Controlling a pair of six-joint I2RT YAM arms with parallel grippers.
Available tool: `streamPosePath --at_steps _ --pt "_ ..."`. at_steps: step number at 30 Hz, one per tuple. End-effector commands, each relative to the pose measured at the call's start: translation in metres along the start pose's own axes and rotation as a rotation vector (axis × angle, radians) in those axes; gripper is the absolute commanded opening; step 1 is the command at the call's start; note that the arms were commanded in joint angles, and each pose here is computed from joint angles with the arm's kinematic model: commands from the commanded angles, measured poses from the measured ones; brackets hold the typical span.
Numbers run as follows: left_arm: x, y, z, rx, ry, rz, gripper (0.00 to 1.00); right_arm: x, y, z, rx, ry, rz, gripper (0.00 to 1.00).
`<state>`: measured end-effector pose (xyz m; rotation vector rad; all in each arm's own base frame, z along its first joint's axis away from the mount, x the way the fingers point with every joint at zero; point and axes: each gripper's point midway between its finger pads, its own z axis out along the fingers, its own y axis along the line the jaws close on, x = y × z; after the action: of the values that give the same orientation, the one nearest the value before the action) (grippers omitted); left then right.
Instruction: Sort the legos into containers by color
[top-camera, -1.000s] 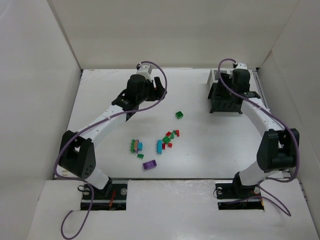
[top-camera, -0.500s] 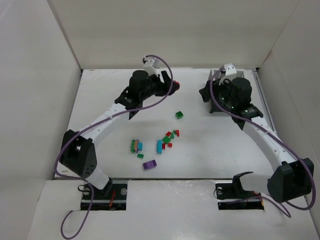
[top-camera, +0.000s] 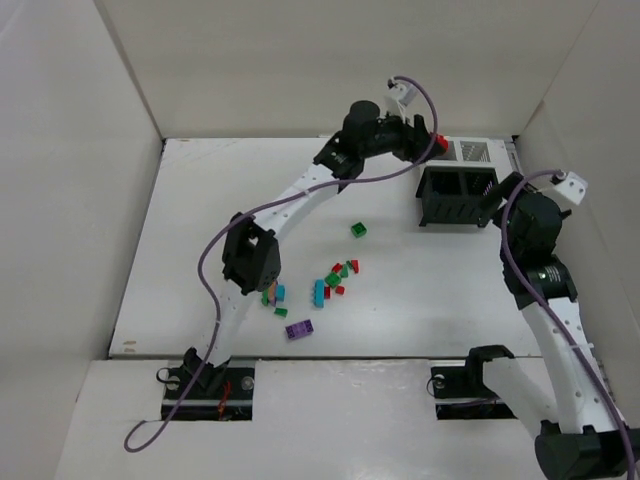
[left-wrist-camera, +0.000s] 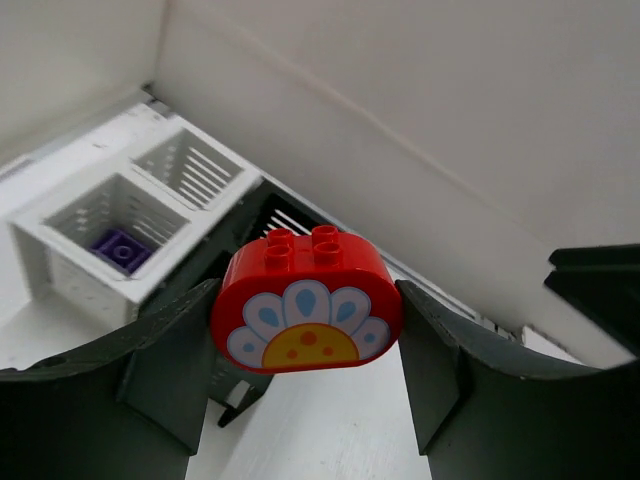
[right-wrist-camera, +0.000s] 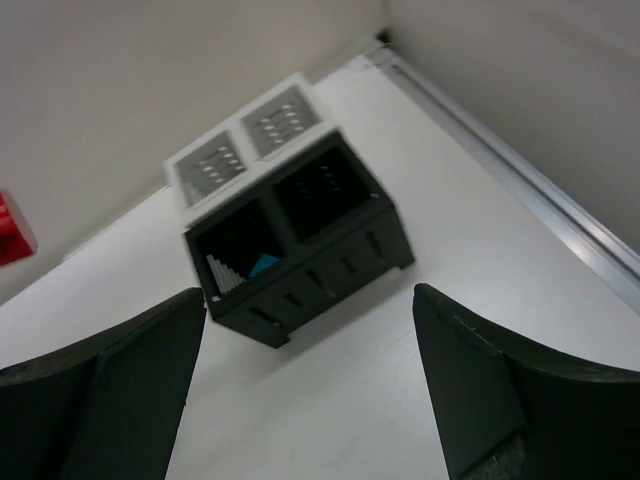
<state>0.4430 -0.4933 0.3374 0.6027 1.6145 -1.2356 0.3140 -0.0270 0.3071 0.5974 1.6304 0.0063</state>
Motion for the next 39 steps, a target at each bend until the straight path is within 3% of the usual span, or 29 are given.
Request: streamPosePath --at_steps 1,2,8,9,15,19,21,23,24,26,27,32,39 --pt "-0.015 -0.030 0.010 0.179 -0.068 0.053 0.28 -0.007 -0.061 -0.020 0.313 -0.045 0.088 0.89" --pt "-0.026 -0.046 0.013 0.257 -0.138 0.063 0.28 -0.009 -0.066 -0.026 0.329 -0.049 0.084 0.90" --pt "-0.019 -0.061 0.053 0.322 -0.325 0.055 0.28 -0.013 -0.068 -0.048 0.290 -0.066 0.171 0.90" --pt "-0.024 -0.079 0.051 0.375 -0.382 0.087 0.28 -0.019 -0.067 -0.056 0.266 -0.090 0.203 0.90" --pt "0.002 -0.091 0.080 0.272 -0.505 0.114 0.30 -0.022 -0.067 -0.077 0.198 -0.113 0.248 0.90" --pt "0.006 -0.110 0.083 0.276 -0.488 0.057 0.27 -0.017 -0.068 -0.075 0.198 -0.088 0.197 0.90" --pt "0.017 -0.101 0.085 0.231 -0.442 0.036 0.20 -0.011 -0.065 -0.068 0.197 -0.062 0.171 0.92" --pt "-0.003 -0.117 0.069 0.241 -0.440 0.062 0.16 -0.009 -0.056 -0.057 0.181 -0.032 0.133 0.92" --pt "0.026 -0.107 0.068 0.229 -0.366 0.074 0.16 -0.012 -0.048 -0.055 0.155 -0.020 0.136 0.92" --pt "0.015 -0.121 0.051 0.242 -0.347 0.140 0.16 -0.013 -0.041 -0.047 0.145 0.009 0.113 0.92" --pt "0.036 -0.114 0.050 0.234 -0.288 0.208 0.16 -0.018 -0.032 -0.046 0.109 0.012 0.121 0.92" --pt "0.062 -0.104 0.033 0.198 -0.163 0.366 0.11 -0.049 0.004 -0.046 -0.024 0.017 0.076 0.95" --pt "0.069 -0.119 0.012 0.284 -0.101 0.555 0.11 -0.015 0.035 -0.022 -0.145 0.228 -0.095 0.99"
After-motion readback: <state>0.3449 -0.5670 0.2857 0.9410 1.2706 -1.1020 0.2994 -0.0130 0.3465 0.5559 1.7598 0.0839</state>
